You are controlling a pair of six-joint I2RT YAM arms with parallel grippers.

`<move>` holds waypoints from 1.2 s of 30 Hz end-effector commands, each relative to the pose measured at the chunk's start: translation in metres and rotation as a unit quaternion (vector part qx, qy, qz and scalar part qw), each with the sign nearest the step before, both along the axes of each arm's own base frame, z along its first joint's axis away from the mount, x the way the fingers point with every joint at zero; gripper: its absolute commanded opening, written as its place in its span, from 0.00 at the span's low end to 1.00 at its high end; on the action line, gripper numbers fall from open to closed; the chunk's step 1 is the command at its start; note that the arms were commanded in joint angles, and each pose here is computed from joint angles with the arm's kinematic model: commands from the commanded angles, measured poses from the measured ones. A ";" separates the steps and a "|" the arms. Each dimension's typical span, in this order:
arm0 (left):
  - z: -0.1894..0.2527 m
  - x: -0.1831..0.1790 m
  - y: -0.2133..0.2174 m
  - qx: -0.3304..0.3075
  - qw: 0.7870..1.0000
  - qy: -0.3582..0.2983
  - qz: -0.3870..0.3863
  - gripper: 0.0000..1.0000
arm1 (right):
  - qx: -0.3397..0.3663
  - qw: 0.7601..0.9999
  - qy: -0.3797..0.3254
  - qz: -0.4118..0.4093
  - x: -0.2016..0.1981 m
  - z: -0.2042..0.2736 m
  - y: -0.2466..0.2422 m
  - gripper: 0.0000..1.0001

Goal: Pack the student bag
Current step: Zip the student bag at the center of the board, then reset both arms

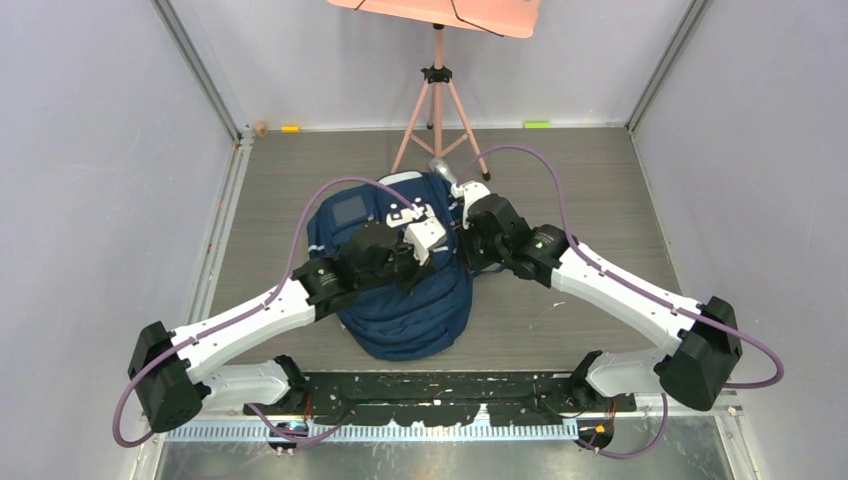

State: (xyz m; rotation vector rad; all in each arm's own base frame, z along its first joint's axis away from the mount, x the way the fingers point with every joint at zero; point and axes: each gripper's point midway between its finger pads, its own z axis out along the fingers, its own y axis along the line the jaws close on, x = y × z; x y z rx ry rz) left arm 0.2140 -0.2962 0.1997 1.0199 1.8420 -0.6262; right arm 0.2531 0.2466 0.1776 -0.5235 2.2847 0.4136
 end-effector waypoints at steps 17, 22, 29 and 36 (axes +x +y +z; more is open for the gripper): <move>-0.041 -0.012 0.045 0.065 0.995 0.048 0.056 0.00 | -0.020 0.996 -0.090 0.007 0.099 0.015 -0.006 0.00; -0.032 -0.011 0.044 0.053 0.995 0.049 0.064 0.09 | -0.008 0.996 -0.085 0.009 0.098 0.024 -0.003 0.01; 0.004 -0.003 0.039 0.004 0.997 0.021 0.080 0.96 | 0.016 0.996 -0.086 0.010 0.074 0.045 -0.013 0.77; 0.038 0.024 0.054 -0.038 0.991 0.061 0.113 1.00 | 0.008 0.995 -0.072 -0.070 0.073 0.055 -0.058 0.84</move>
